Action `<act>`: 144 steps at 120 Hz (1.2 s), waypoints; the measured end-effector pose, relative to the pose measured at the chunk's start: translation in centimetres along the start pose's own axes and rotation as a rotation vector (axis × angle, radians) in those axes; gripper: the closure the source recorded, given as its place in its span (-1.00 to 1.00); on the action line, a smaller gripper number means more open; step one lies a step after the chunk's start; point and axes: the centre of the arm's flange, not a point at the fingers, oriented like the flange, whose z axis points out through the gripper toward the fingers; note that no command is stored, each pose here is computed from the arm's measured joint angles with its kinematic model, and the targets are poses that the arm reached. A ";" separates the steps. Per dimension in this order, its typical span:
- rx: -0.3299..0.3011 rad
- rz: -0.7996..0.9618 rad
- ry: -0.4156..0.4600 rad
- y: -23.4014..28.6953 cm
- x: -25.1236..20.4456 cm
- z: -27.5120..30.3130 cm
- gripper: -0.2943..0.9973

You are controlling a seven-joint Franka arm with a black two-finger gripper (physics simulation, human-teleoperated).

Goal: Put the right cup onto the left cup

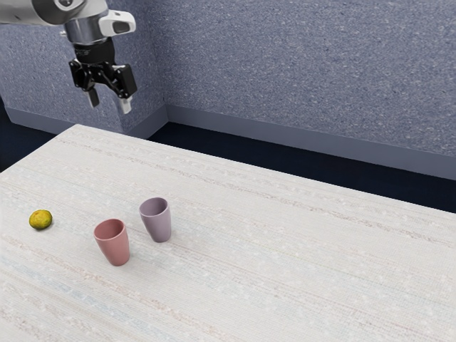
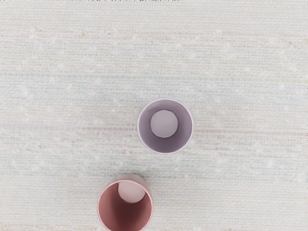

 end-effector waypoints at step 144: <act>0.002 0.119 -0.064 4.9 1.7 18.2 -0.51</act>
